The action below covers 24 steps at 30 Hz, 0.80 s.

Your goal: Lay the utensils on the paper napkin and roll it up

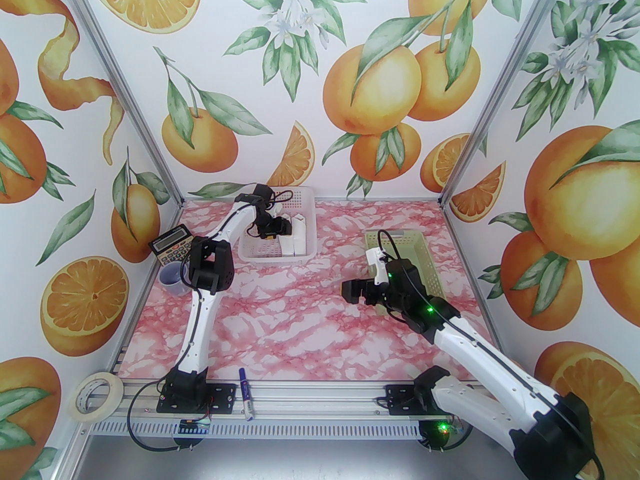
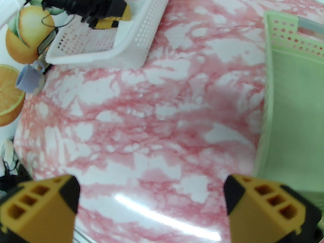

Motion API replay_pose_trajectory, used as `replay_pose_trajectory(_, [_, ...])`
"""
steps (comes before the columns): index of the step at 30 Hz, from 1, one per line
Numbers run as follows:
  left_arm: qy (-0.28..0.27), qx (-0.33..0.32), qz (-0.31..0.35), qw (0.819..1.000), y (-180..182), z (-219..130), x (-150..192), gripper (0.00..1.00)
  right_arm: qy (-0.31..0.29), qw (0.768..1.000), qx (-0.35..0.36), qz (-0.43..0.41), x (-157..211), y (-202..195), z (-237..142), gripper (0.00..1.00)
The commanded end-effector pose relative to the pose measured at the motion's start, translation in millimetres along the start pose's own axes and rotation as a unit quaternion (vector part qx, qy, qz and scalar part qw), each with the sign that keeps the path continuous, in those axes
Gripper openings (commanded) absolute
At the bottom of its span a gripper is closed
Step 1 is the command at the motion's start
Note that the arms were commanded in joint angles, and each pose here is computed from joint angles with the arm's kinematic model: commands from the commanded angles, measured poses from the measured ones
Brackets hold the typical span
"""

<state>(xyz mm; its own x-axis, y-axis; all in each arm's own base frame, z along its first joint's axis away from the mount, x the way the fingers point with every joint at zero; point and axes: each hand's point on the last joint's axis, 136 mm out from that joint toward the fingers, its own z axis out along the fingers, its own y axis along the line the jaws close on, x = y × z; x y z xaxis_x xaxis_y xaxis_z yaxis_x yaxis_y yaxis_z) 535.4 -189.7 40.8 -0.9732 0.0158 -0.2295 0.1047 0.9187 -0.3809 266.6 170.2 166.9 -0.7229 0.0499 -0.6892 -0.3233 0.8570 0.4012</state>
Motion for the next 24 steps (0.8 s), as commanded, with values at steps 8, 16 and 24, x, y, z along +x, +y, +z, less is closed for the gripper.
replay_pose_trajectory(8, [-0.065, 0.019, 0.022, 0.997, -25.5, -65.2, -27.0, 0.67, -0.027, 0.999, 0.027, -0.014, -26.0, -1.0, -13.9, 1.00])
replay_pose_trajectory(16, [-0.123, 0.036, 0.041, 0.991, -49.0, -119.8, -34.5, 0.69, -0.041, 0.998, 0.042, -0.017, -35.3, -1.6, -27.2, 1.00])
replay_pose_trajectory(24, [-0.194, 0.032, 0.065, 0.978, -63.1, -187.7, -14.1, 0.69, -0.054, 0.997, 0.058, -0.018, -42.7, -3.7, -40.5, 1.00])
